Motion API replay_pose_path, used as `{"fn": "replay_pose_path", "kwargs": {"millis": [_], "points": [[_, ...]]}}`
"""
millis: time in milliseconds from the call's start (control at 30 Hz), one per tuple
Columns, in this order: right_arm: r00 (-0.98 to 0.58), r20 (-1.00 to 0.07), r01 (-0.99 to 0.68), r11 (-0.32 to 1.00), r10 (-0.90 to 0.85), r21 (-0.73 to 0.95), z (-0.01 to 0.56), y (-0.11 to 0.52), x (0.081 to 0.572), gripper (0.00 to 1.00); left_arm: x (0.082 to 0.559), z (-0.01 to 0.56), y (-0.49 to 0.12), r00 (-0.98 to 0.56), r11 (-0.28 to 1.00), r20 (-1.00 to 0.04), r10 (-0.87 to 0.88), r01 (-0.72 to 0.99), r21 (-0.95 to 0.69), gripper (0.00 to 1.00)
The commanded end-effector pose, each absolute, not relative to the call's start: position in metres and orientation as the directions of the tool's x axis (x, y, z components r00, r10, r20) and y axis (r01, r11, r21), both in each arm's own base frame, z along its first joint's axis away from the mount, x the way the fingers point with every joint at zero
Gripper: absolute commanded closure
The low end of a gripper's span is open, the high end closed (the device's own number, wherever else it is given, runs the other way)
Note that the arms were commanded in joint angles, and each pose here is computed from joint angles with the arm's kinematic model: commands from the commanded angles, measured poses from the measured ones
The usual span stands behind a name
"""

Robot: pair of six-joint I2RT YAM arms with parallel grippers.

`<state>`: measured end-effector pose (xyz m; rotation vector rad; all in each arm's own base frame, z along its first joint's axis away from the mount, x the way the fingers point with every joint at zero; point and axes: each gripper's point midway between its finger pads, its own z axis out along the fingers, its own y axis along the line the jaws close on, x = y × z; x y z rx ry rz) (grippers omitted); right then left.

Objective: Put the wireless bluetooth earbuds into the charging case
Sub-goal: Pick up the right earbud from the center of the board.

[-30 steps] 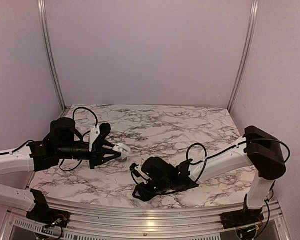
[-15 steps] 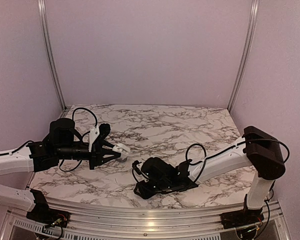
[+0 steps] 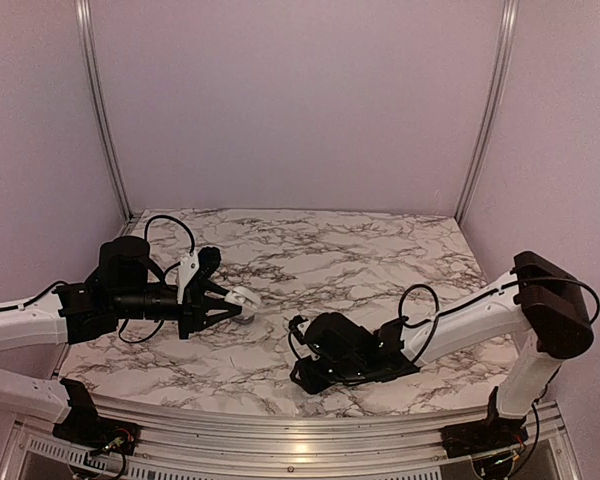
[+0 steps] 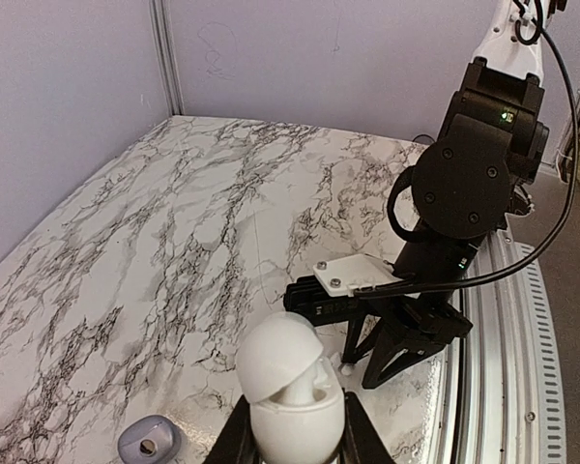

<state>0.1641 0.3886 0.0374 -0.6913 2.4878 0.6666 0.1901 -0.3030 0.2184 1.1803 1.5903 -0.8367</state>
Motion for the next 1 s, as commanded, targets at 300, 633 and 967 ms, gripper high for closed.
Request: {"fn": "replay_pose_path", "kwargs": {"millis": [300,633,967], "points": [[-0.789,-0.543,-0.493,0.824,-0.288,0.28,0.026,0.369,0.184,0.75,0.191,0.228,-0.302,-0.057,0.304,-0.961,0.271,0.952,0.029,1.0],[-0.76,-0.609,-0.548,0.73,-0.23,0.409,0.07,0.373,0.172,0.72,0.191,0.229,-0.302,-0.056,0.304,-0.961,0.27,0.952,0.031,1.0],[-0.798,-0.574,-0.474,0.783,-0.187,0.404,0.047,0.364,0.184,0.71,0.19,0.229,-0.301,-0.056,0.303,-0.962,0.268,0.953,0.029,1.0]]}}
